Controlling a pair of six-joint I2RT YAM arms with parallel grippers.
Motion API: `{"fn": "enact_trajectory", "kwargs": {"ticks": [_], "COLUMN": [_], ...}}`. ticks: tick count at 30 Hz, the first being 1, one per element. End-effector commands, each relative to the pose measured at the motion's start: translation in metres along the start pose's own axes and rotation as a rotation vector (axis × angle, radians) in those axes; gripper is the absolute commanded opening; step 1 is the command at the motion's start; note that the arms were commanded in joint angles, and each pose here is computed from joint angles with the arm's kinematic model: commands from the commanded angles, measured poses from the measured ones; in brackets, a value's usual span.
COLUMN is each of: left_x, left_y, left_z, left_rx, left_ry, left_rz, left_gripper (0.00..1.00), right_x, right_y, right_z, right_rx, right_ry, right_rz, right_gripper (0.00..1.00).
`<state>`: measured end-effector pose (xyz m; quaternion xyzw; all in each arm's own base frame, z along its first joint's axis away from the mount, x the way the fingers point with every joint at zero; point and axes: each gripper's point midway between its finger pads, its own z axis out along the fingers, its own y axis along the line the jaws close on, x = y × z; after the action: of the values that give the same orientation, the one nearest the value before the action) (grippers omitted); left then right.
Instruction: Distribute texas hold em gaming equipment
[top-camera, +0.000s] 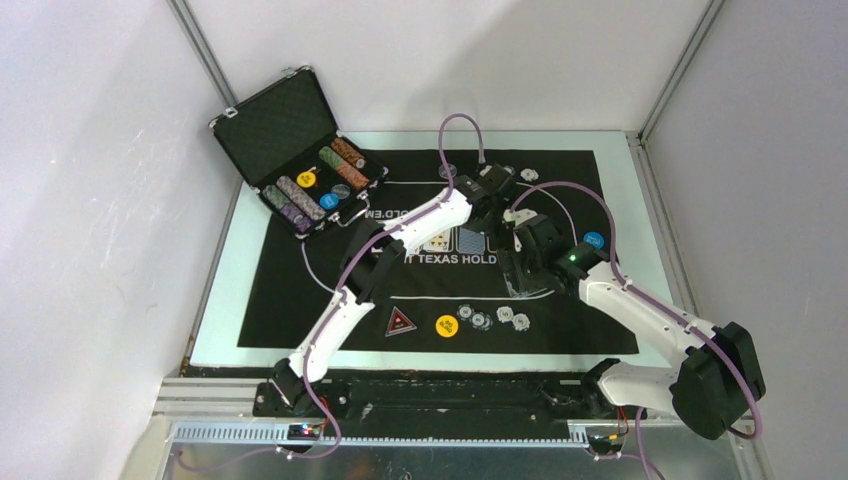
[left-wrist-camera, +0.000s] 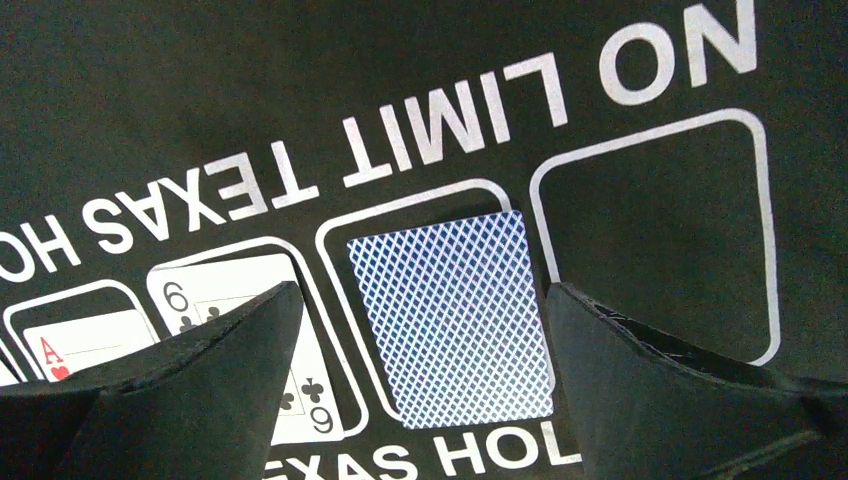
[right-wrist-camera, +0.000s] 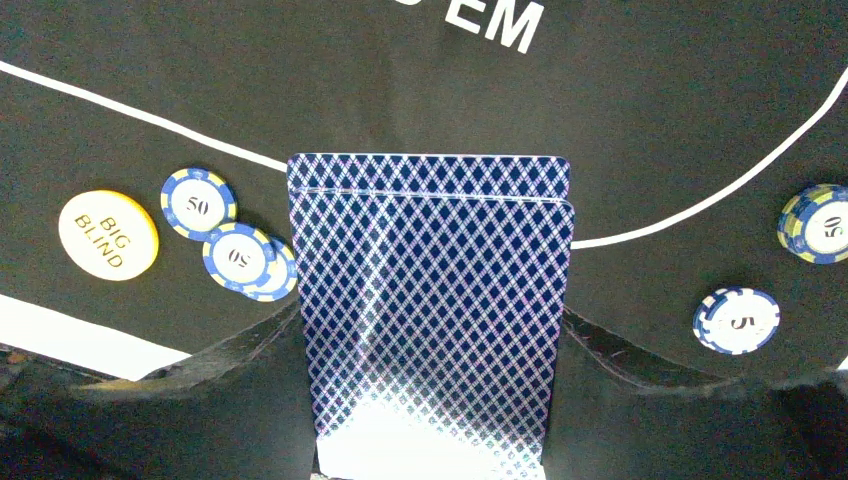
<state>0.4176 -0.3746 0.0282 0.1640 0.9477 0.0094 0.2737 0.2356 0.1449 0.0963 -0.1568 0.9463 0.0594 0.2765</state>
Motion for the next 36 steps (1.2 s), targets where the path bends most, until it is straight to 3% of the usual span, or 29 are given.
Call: {"fn": "enact_trajectory", "kwargs": {"ticks": [1,7,13,22,28,32,36], "left_x": [-0.058,-0.101,-0.103,-0.006,0.043,0.057,0.069], "left_y": [0.008,0.036,0.074,0.061,0.022,0.003,-0.023], "left_z": [-0.037,-0.087,-0.139,-0.194,-0.258,-0.271,-0.258], "left_rx": [0.012,0.061,0.139,0.807,1.301,1.429,1.425], "left_ry": [-0.172,-0.309,-0.421,-0.411,-0.404,-0.351,-0.261], "left_rz": [-0.110,-0.207,-0.299,-0.415,-0.453,-0.446,-0.407], "left_gripper": [1.00,1.00,1.00,1.00,1.00,1.00,1.00], "right_x": [-0.017,-0.016,-0.015,-0.012,-0.008,-0.006,-0.006], "right_y": [0.003,0.004,0.008,0.039,0.069,0.078,0.080], "right_z": [-0.005,-0.006,-0.005,-0.007,-0.010,-0.011,-0.012], "right_rx": [-0.017,-0.018,-0.029,-0.149,-0.263,-0.285,-0.288], "right_ry": [-0.074,-0.074,-0.069,-0.066,-0.070,-0.069,-0.071], "right_rz": [0.017,0.011,-0.014,-0.145,-0.244,-0.272,-0.281], "right_gripper": [0.00,0.00,0.00,0.00,0.00,0.00,0.00]}}
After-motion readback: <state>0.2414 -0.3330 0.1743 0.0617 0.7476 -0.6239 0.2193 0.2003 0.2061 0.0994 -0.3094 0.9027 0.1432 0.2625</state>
